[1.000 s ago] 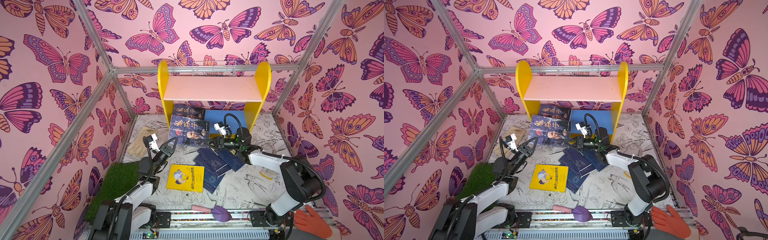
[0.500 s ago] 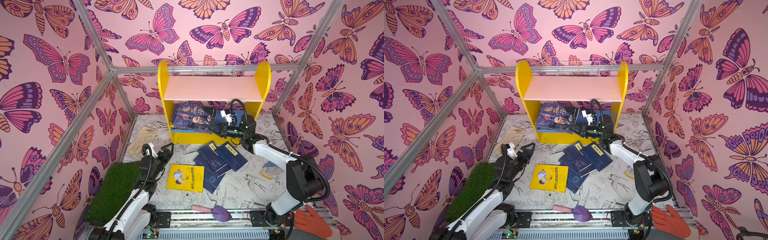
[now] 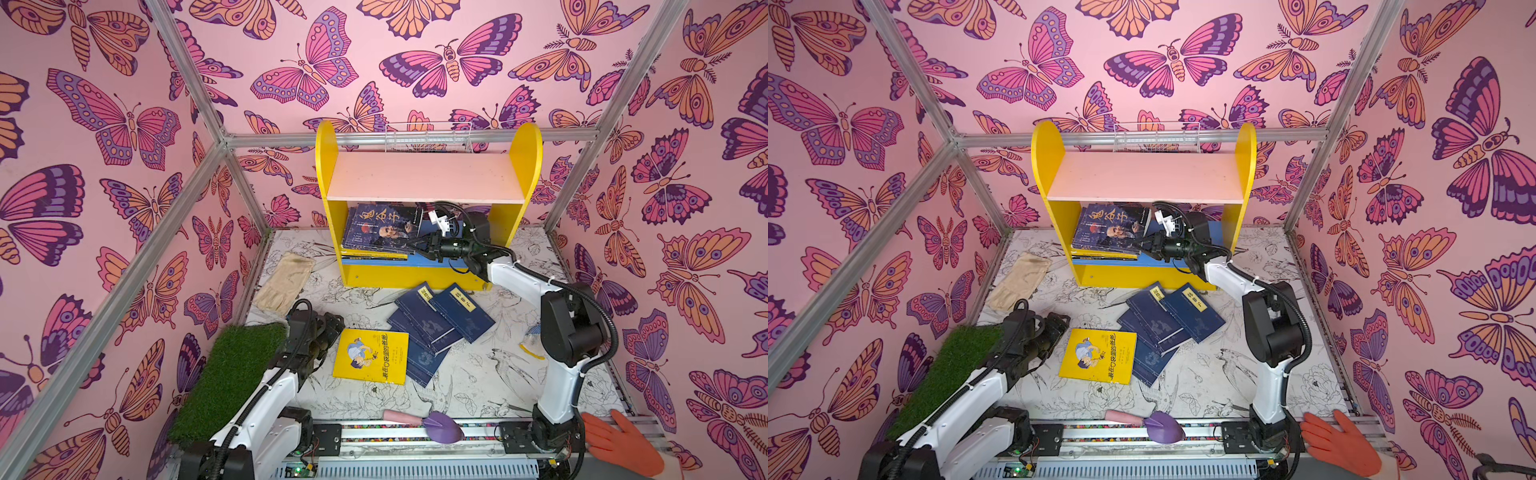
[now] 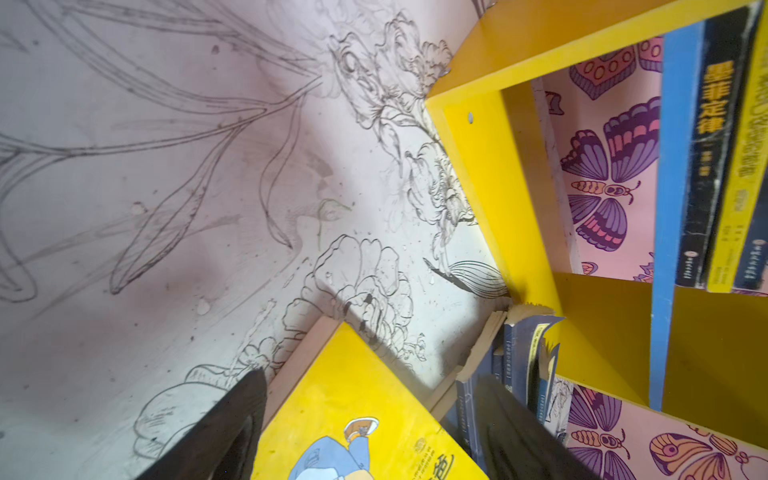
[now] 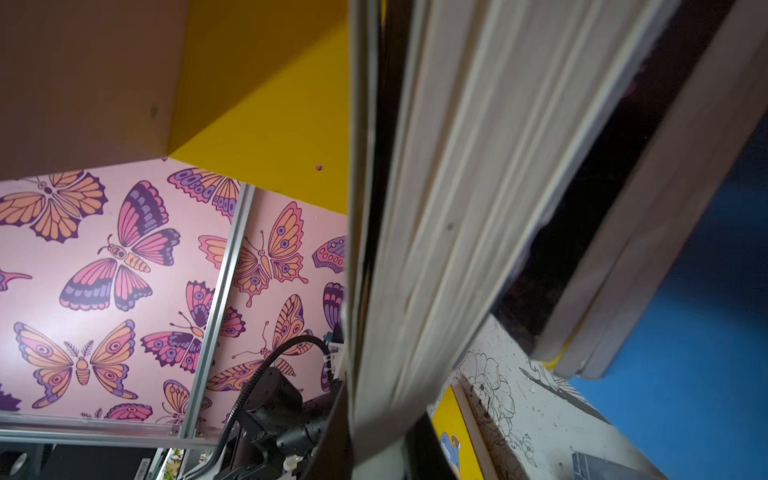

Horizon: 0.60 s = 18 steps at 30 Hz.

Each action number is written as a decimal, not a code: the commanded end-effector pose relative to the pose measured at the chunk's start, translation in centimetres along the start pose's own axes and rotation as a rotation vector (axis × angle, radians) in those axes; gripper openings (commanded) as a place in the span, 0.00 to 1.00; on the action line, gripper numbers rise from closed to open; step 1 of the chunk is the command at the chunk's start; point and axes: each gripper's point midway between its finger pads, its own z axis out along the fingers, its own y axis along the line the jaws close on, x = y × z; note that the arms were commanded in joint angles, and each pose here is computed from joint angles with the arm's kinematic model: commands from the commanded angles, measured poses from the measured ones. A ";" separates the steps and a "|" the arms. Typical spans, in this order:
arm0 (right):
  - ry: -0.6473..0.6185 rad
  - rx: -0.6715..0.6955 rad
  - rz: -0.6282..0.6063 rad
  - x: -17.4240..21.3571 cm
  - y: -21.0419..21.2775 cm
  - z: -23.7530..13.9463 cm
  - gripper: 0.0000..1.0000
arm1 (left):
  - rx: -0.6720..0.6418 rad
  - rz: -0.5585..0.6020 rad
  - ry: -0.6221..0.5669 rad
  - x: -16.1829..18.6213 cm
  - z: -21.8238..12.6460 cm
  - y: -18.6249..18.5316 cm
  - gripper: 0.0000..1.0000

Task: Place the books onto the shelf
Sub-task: 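Carry the purple book onto the shelf stack while the left gripper draws back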

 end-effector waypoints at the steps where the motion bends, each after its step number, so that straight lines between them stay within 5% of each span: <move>1: -0.062 -0.067 -0.117 -3.1 3.9 -0.5 0.00 | -0.024 0.032 0.004 -0.1 -0.2 0.3 0.81; 18: 0.050 -0.034 -0.032 -3.3 0.9 1.9 0.00 | -0.040 0.038 0.019 0.2 0.1 0.7 0.81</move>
